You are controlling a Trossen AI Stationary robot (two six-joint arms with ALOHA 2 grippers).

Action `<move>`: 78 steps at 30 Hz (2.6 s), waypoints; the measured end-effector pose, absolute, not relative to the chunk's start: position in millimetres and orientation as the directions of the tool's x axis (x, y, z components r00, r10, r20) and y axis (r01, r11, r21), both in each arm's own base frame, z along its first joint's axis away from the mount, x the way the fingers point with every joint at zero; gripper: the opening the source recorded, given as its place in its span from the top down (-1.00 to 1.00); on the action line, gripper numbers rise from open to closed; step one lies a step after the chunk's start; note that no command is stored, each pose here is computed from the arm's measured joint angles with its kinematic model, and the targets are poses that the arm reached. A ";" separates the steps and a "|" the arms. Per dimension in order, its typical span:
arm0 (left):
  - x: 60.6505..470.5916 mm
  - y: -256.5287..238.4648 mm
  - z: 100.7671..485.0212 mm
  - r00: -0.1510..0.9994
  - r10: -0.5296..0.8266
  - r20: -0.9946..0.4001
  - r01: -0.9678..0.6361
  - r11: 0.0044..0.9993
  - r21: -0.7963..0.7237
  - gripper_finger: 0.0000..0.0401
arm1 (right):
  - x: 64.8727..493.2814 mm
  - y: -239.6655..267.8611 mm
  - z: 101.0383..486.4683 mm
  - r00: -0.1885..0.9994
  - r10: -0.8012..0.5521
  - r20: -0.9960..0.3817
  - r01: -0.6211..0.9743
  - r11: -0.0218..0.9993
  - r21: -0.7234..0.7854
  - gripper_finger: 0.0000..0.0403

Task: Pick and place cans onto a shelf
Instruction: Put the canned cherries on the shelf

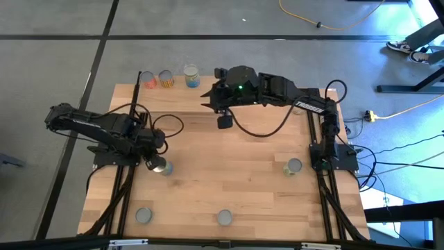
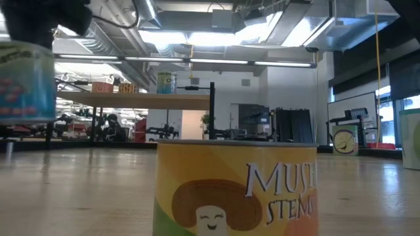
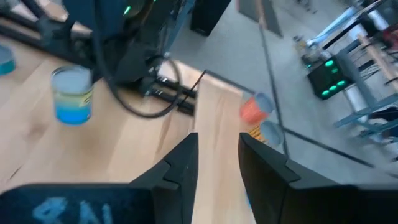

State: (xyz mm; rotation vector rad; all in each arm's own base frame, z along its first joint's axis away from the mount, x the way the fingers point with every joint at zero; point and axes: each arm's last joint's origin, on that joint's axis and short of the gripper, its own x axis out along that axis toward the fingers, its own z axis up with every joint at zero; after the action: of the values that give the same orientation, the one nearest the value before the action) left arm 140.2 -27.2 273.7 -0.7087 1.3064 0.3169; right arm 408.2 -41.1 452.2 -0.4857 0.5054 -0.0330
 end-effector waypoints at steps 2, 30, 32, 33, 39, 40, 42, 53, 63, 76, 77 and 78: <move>144.4 -26.7 281.6 0.268 -0.146 -0.952 -0.593 0.754 -0.283 1.00 | 404.8 -40.5 451.4 0.865 -0.137 -0.483 -0.107 0.889 -0.445 0.43; 207.6 57.2 419.3 0.331 0.207 -0.921 -0.522 0.853 0.004 1.00 | 336.6 -64.9 466.3 0.738 -0.023 -0.675 -0.071 0.991 -0.111 0.43; 213.3 69.3 424.3 0.320 0.221 -0.921 -0.519 0.854 0.025 1.00 | 331.8 -64.0 470.6 0.746 -0.025 -0.665 -0.069 0.991 -0.114 0.43; 216.7 74.6 427.7 0.334 0.228 -0.915 -0.516 0.856 0.025 1.00 | 329.7 -63.6 472.4 0.750 -0.025 -0.661 -0.068 0.991 -0.116 0.43; 232.9 105.3 448.8 0.391 0.260 -0.883 -0.486 0.873 0.041 1.00 | 323.6 -62.3 472.1 0.726 -0.021 -0.687 -0.072 0.992 -0.106 0.43; 235.7 110.6 450.8 0.399 0.260 -0.879 -0.482 0.875 0.041 1.00 | 322.6 -62.1 471.1 0.716 -0.019 -0.698 -0.074 0.992 -0.102 0.43; 241.5 121.2 452.2 0.408 0.256 -0.876 -0.486 0.873 0.028 1.00 | 322.1 -62.0 470.6 0.711 -0.018 -0.703 -0.074 0.992 -0.100 0.43; 277.9 169.4 411.0 0.307 0.165 -0.937 -0.443 0.896 0.013 1.00 | 322.2 -62.0 470.6 0.712 -0.018 -0.702 -0.074 0.992 -0.100 0.43; 287.3 190.3 390.7 0.268 0.115 -0.956 -0.441 0.898 -0.015 1.00 | 322.2 -62.0 470.6 0.712 -0.018 -0.702 -0.074 0.992 -0.100 0.43; 286.4 193.2 389.7 0.218 0.187 -0.958 -0.443 0.894 0.074 0.98 | 322.3 -62.0 470.6 0.712 -0.018 -0.702 -0.077 0.992 -0.103 0.43; 286.0 193.7 389.8 0.206 0.204 -0.957 -0.447 0.890 0.094 0.96 | 322.3 -62.0 470.6 0.712 -0.018 -0.702 -0.077 0.992 -0.103 0.43; 285.8 194.1 389.8 0.196 0.218 -0.956 -0.447 0.887 0.111 0.94 | 322.3 -62.0 470.6 0.712 -0.018 -0.702 -0.077 0.992 -0.103 0.43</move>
State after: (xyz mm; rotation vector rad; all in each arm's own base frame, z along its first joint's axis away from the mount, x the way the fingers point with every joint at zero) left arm 285.8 194.1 389.8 -0.2085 1.2933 0.4709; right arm 322.3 -62.0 470.6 -0.1280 0.7780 0.0329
